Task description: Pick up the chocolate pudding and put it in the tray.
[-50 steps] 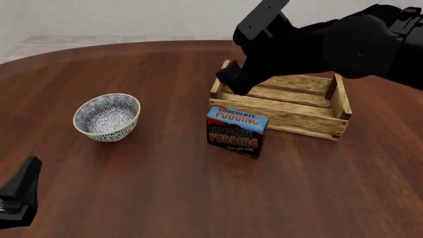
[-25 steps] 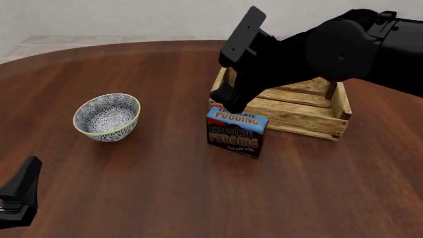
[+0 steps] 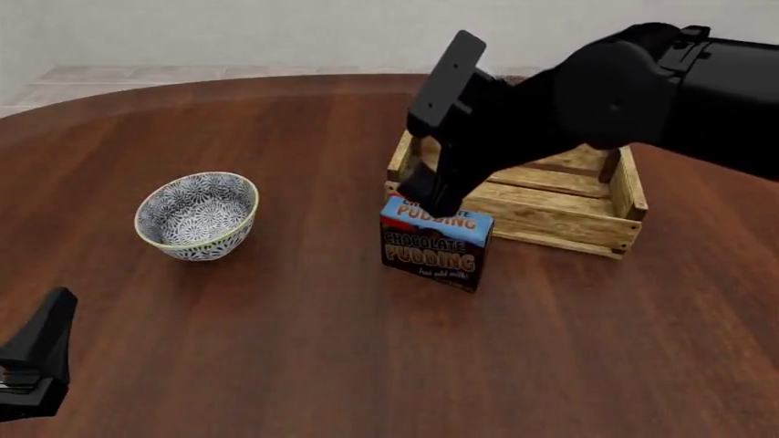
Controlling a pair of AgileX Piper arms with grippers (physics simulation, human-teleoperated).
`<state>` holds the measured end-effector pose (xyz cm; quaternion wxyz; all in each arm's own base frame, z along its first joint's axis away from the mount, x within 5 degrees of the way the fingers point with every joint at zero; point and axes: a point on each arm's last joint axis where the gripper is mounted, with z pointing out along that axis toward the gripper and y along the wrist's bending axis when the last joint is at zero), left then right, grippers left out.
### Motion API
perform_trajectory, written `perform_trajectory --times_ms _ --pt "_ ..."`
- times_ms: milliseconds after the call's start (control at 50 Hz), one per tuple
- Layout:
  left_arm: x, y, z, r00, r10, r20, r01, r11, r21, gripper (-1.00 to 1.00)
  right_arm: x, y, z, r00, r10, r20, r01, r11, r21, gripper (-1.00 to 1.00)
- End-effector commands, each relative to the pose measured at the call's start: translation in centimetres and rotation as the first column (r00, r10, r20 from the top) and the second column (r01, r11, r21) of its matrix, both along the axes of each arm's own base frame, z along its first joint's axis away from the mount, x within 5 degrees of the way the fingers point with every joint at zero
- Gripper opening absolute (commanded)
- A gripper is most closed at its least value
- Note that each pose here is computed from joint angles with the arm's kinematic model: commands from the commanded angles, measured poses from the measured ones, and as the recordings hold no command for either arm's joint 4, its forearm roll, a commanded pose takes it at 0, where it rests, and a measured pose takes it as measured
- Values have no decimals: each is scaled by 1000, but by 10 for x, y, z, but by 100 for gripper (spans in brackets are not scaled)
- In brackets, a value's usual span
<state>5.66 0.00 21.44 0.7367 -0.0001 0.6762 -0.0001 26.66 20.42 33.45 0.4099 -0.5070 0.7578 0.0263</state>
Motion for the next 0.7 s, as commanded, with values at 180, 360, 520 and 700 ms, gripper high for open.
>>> perform_trajectory --times_ms 180,360,520,700 --pt "0 0 0 1000 0 0 0 1000 0 100 6 -3 -13 1000 -14 -24 13 1000 -22 100" --pt "0 0 0 1000 0 0 0 1000 0 100 13 -8 -16 999 -35 -24 35 999 -26 100" --pt "0 0 0 1000 0 0 0 1000 0 100 18 -11 -21 998 -54 -28 53 998 -26 100" --pt "0 0 0 1000 0 0 0 1000 0 100 20 -12 -26 997 -65 -35 64 998 -24 100"
